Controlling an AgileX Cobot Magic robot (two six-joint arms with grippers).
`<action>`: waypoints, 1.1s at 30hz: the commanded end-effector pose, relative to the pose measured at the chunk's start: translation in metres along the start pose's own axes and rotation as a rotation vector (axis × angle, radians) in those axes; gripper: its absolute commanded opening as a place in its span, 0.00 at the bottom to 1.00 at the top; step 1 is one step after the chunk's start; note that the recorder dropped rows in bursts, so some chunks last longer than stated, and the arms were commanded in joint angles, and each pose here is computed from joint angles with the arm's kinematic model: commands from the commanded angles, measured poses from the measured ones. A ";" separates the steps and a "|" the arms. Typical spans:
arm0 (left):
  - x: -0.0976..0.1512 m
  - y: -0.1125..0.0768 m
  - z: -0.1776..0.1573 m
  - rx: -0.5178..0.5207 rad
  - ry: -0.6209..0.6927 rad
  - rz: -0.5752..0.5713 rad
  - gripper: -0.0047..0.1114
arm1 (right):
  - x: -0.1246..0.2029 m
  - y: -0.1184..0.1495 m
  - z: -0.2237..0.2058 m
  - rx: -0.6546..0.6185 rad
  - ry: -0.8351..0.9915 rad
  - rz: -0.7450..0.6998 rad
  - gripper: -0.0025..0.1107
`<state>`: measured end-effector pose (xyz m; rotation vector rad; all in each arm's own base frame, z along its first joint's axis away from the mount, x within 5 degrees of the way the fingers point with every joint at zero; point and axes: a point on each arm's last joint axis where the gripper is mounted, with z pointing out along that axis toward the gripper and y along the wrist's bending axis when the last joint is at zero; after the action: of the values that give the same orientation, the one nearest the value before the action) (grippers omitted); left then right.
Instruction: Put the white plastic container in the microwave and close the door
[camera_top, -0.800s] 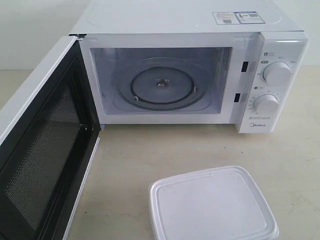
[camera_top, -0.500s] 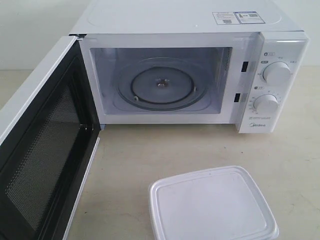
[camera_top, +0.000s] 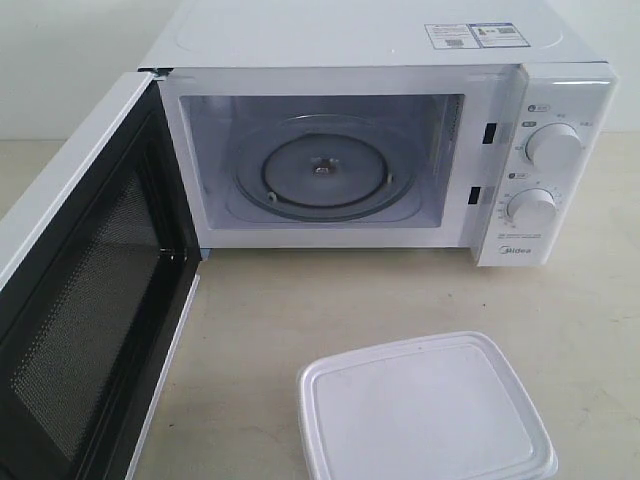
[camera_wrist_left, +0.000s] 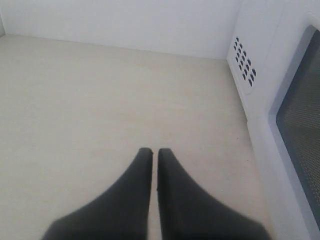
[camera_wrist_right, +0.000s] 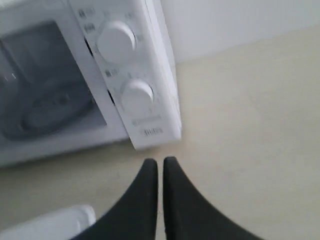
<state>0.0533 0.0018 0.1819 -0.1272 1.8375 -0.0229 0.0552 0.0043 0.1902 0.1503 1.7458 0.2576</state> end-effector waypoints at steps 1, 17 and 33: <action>0.001 0.000 0.000 0.005 -0.003 -0.006 0.08 | -0.067 0.021 -0.023 -0.172 -0.498 0.021 0.02; 0.001 0.000 0.000 0.005 -0.003 -0.006 0.08 | -0.168 0.046 -0.077 -0.321 -0.968 0.071 0.02; 0.001 0.000 0.000 0.005 -0.003 -0.006 0.08 | -0.189 0.052 0.023 -0.060 -0.156 0.195 0.02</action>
<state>0.0533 0.0018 0.1819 -0.1272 1.8375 -0.0229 0.1027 0.0096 0.3930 0.1901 1.4180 0.3693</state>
